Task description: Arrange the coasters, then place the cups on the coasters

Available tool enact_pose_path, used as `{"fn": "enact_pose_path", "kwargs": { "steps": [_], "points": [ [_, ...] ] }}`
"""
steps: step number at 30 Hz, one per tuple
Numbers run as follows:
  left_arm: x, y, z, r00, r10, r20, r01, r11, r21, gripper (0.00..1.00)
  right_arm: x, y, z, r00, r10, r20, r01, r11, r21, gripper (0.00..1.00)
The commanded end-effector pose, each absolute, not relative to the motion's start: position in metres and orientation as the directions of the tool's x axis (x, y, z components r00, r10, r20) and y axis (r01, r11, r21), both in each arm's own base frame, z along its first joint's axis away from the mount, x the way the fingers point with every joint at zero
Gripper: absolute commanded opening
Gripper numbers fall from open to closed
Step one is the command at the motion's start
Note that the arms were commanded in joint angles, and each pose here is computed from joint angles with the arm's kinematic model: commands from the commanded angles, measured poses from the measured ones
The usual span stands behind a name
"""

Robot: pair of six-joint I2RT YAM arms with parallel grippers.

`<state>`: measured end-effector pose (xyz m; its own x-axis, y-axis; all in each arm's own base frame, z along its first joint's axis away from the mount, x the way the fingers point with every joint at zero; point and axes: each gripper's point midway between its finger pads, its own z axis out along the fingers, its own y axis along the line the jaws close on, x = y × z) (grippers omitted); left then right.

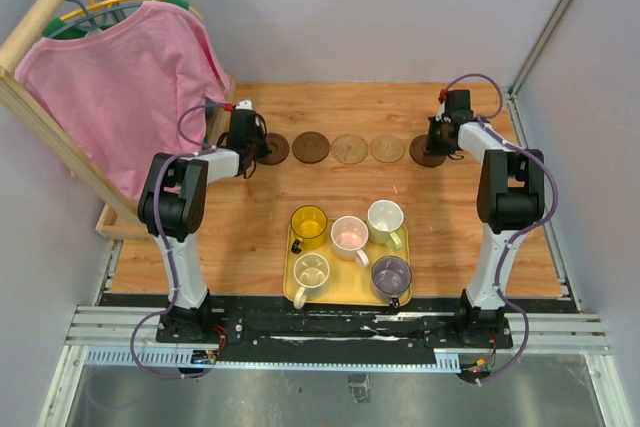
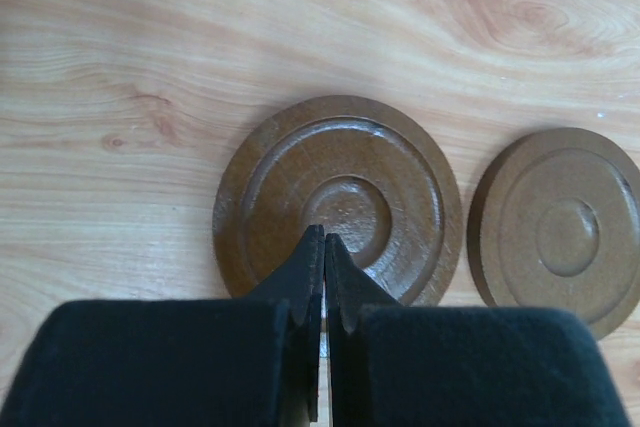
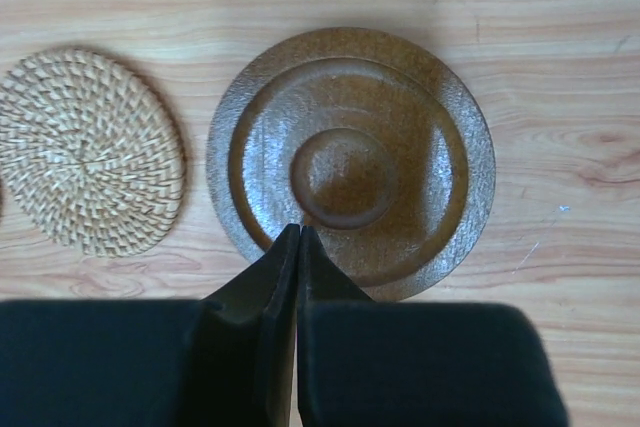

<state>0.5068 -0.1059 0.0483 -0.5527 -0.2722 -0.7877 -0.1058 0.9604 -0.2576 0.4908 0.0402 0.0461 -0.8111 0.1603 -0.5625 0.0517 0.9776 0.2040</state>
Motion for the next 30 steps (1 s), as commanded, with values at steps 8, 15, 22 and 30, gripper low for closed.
{"fn": "enact_pose_path", "kwargs": {
  "steps": [8,15,22,30],
  "points": [
    [0.523,-0.095,0.027,-0.6,-0.323,-0.732,-0.142,0.943,-0.3,0.01,0.496,0.019,0.028,-0.825,0.198,-0.529,0.1,0.973,0.208,0.01],
    [0.53,-0.095,0.022,-0.611,-0.332,-0.719,-0.141,0.939,-0.314,0.01,0.493,0.013,0.02,-0.832,0.216,-0.51,0.123,0.97,0.211,0.01],
    [0.524,-0.099,0.031,-0.614,-0.34,-0.712,-0.116,0.932,-0.344,0.01,0.49,0.002,0.016,-0.83,0.244,-0.501,0.157,0.965,0.21,0.01],
    [0.515,-0.114,0.04,-0.627,-0.343,-0.699,-0.05,0.914,-0.403,0.01,0.486,-0.008,0.013,-0.824,0.28,-0.492,0.192,0.956,0.222,0.01]
  ]
}}
